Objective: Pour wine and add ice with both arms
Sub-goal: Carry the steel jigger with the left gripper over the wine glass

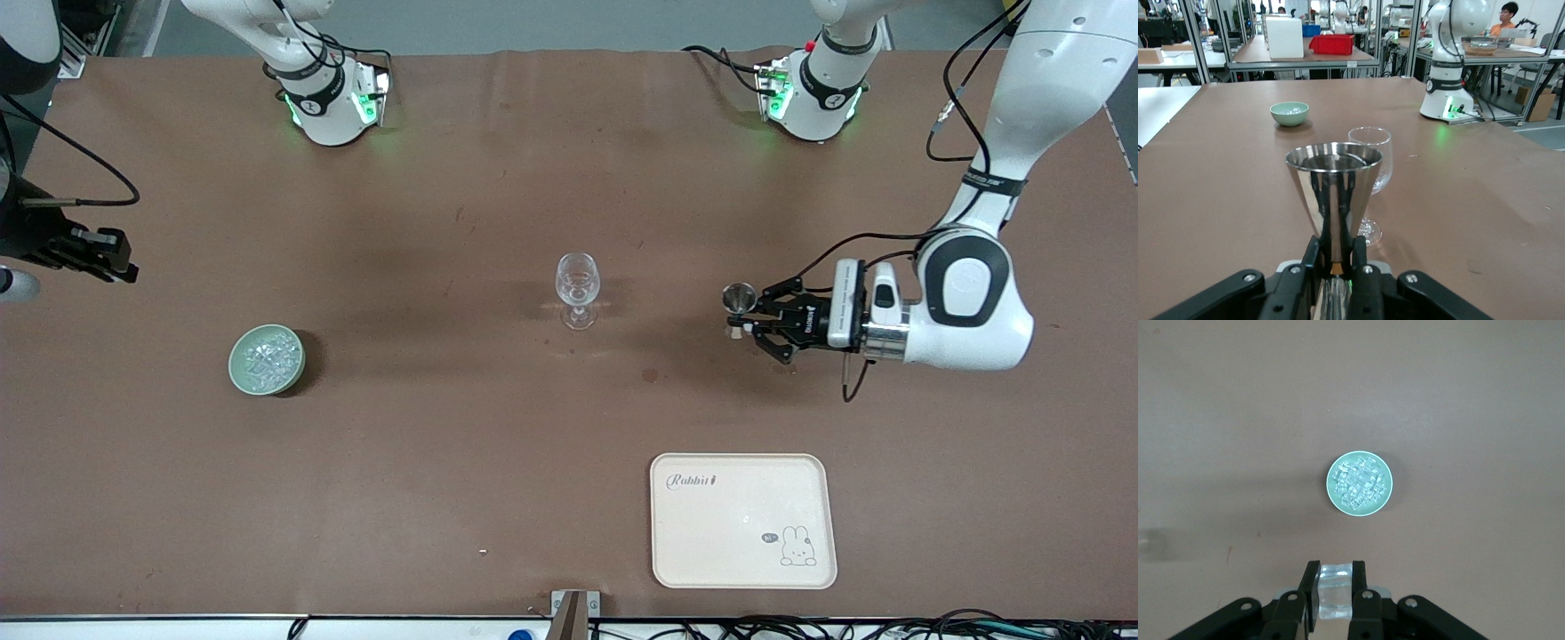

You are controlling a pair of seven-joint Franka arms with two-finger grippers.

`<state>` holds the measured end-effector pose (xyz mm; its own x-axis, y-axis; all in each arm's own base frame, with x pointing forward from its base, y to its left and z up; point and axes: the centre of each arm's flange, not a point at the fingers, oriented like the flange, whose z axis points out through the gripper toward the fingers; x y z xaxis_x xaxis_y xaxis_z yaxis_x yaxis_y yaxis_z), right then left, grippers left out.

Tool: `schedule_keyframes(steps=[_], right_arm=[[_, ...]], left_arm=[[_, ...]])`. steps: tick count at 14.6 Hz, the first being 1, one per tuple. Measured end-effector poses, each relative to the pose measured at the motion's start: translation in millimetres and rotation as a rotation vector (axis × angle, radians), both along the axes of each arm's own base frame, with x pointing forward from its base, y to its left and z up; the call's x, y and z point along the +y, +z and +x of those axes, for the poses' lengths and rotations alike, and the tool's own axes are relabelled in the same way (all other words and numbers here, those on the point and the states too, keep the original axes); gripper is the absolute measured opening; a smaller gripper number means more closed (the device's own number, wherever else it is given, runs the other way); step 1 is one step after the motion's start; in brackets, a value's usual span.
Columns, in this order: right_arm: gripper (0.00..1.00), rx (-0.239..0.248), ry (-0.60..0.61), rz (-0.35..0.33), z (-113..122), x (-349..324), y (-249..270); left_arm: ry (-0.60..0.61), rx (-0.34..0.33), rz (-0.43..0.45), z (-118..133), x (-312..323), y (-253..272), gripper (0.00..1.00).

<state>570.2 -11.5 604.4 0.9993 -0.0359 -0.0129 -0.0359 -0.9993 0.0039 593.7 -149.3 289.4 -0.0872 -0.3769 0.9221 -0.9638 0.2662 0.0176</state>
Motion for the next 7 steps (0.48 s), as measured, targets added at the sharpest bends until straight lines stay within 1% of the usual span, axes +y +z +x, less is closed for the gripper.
schedule_keyframes(steps=[4, 7], right_arm=[[0.23, 0.009, -0.001, 0.0, -8, 0, 5], [0.23, 0.013, -0.004, 0.0, -10, -2, 7]], left_arm=[[0.009, -0.002, 0.011, -13, -38, -3, 0.21], [0.03, -0.006, 0.026, -28, -64, -9, 0.21]])
